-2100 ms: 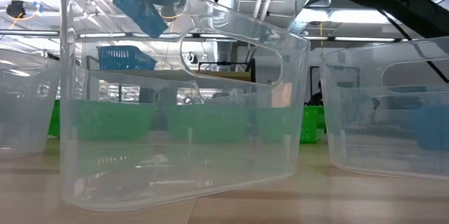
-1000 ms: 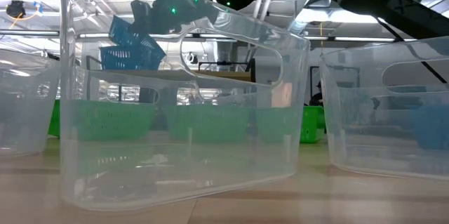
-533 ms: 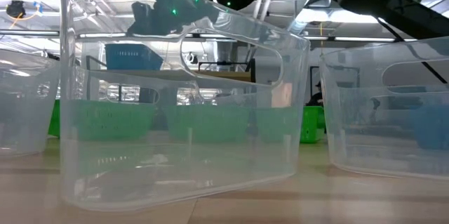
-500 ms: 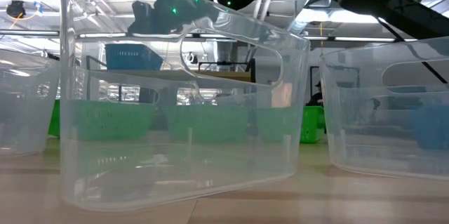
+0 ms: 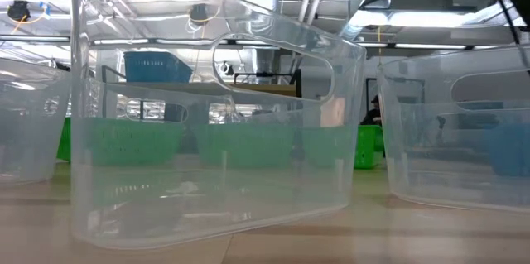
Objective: Stack baskets on shelf by color
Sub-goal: Stack the blue bin on top of the other blue bins on the shelf
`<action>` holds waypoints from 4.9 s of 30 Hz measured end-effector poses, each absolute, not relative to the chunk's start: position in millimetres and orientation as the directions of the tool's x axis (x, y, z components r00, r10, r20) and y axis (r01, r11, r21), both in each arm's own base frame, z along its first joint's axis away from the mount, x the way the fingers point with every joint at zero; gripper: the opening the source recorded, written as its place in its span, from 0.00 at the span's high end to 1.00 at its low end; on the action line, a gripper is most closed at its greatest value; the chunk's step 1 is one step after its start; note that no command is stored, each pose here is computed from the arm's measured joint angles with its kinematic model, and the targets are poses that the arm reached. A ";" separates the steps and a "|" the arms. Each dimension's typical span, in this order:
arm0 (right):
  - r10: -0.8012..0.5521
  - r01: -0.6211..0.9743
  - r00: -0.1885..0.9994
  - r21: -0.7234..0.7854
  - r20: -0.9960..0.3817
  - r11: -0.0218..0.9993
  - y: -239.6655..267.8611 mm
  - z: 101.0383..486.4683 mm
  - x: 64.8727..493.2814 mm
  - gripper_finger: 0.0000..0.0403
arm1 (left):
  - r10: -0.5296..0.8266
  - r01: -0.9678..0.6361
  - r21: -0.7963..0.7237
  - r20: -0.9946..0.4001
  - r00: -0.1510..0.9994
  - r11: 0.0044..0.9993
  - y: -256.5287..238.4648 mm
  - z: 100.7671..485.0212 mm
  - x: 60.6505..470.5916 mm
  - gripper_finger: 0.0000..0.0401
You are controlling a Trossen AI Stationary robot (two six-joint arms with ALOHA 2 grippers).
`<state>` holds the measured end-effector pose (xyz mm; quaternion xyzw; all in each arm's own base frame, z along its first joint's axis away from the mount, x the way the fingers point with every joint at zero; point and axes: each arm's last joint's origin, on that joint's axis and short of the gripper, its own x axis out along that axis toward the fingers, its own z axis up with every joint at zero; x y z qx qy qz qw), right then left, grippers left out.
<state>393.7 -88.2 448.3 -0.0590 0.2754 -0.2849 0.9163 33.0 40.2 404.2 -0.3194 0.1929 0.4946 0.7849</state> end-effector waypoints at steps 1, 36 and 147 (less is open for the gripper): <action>-0.544 0.502 0.638 -0.242 -0.544 0.830 -85.8 448.4 378.4 0.57 | 0.653 -0.900 -0.311 -0.619 0.436 0.307 40.2 404.2 33.0 0.81; -0.120 0.746 0.067 -0.030 -0.990 0.665 157.3 249.6 130.9 0.57 | 0.687 -0.898 -0.313 -0.579 0.439 0.310 43.4 408.1 35.2 0.81; -0.304 0.263 0.901 -0.166 -0.310 0.950 -116.3 303.9 537.9 0.95 | 0.676 -0.893 -0.300 -0.584 0.449 0.334 42.8 407.6 35.2 0.81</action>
